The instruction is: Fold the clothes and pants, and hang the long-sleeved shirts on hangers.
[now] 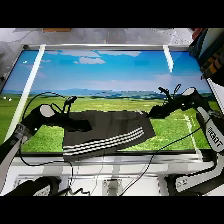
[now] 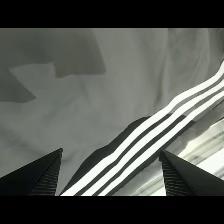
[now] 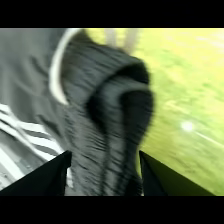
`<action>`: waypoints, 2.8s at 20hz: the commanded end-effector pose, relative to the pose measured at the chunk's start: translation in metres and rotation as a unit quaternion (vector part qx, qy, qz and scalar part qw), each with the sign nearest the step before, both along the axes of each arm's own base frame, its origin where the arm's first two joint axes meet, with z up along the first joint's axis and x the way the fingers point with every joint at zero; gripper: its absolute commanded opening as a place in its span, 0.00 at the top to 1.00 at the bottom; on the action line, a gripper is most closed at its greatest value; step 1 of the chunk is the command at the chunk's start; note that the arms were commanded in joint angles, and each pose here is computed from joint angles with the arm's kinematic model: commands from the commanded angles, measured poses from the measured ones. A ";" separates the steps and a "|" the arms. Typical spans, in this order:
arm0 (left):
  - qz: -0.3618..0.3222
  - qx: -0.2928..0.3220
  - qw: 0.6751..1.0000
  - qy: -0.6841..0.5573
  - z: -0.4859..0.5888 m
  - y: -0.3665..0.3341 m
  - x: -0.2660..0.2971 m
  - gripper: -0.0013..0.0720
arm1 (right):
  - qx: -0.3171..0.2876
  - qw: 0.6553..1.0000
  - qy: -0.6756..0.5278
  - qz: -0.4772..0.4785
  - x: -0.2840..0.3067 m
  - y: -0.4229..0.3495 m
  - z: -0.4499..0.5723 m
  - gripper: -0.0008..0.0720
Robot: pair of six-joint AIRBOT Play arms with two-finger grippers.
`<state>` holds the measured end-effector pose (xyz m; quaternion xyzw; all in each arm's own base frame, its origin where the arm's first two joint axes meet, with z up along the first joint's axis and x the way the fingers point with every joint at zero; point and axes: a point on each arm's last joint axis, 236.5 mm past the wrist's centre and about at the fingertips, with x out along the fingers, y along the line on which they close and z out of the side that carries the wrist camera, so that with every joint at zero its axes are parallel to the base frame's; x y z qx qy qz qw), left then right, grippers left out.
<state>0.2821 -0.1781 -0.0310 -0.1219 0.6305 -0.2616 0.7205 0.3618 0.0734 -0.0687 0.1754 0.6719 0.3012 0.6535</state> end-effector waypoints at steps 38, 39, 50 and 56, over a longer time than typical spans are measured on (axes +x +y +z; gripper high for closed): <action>-0.012 -0.026 0.942 -0.334 0.229 0.010 0.083 0.97 | -0.023 0.865 -0.189 -0.464 0.100 -0.244 0.157 0.95; -0.012 -0.026 0.942 -0.335 0.229 0.010 0.083 0.97 | -0.030 0.843 -0.194 -0.501 0.081 -0.280 0.169 0.95; -0.005 -0.026 0.939 -0.344 0.232 0.011 0.087 0.97 | -0.076 0.659 -0.034 -0.747 -0.179 -0.423 0.186 0.95; -0.005 -0.026 0.939 -0.343 0.232 0.011 0.087 0.97 | -0.150 0.675 0.015 -0.722 -0.198 -0.395 0.187 0.95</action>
